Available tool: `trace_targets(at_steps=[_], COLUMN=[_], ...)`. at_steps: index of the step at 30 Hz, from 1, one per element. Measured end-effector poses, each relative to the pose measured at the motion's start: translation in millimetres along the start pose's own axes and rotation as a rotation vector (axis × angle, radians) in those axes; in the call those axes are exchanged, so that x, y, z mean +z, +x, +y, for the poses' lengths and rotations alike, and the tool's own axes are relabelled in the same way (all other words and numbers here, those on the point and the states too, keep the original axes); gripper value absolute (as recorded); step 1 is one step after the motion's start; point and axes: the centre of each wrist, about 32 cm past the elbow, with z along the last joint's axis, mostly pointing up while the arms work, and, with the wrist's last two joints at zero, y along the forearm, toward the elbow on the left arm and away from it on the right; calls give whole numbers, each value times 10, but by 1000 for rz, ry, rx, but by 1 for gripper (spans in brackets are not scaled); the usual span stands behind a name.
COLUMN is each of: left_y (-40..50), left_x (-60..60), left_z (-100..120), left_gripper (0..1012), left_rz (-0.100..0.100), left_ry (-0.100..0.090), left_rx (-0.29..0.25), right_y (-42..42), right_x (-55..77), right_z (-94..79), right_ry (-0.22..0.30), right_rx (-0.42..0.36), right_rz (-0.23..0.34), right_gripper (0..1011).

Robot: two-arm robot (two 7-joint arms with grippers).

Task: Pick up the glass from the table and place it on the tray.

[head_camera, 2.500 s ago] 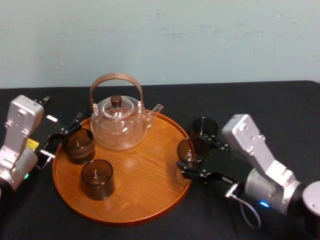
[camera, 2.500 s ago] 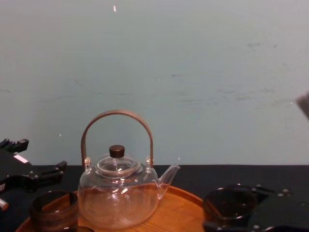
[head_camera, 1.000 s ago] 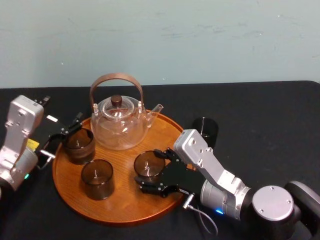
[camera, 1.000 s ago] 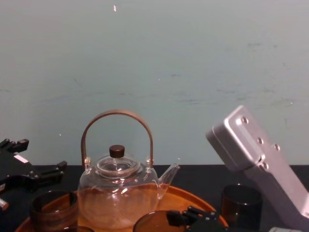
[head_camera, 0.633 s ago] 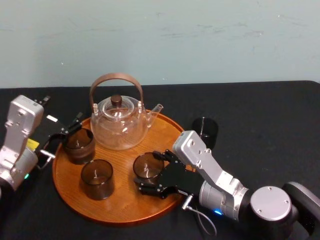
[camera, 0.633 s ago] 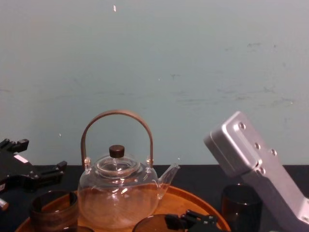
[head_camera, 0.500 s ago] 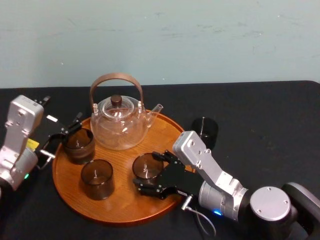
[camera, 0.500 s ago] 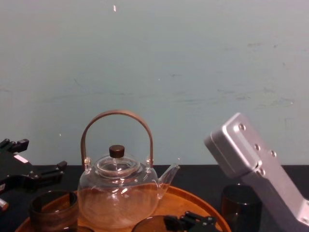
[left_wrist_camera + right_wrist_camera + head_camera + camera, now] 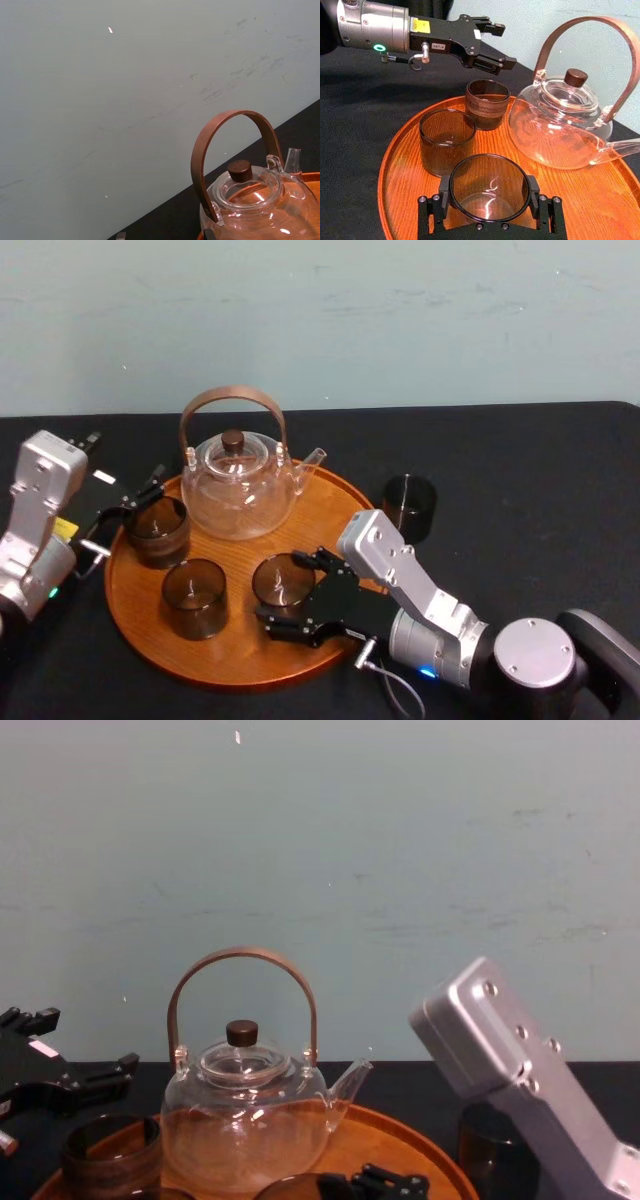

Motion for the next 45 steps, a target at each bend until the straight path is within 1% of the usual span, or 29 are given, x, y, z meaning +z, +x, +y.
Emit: trace_targets(at_steps=[11,23,25,28,38,43,45], left_y=[0,0,0,0,0,0,0], left_x=[0,0,0,0,0,0,0], left_z=[0,0,0,0,0,0,0], left_gripper=[1001,1001,1001,1001,1001,1001,1002], left_rz=[0,0,0,0,0,0,0], left_ry=[0,0,0,0,0,0,0], left_rx=[0,0,0,0,0,0,0], right_y=[-5,-16,-16,-15,-12,-2,6], right_x=[-35,-50,-50,-50,-49,-43,-19], right_z=[22,24,23,23,21,-8,-41], right_ry=[0,5,4,4,2,17,32], right_rx=[10,19,18,18,17,12,4], right_rz=[11,3,4,4,5,3,-6], right_gripper=[918,918,928,997,1002,1002,1002])
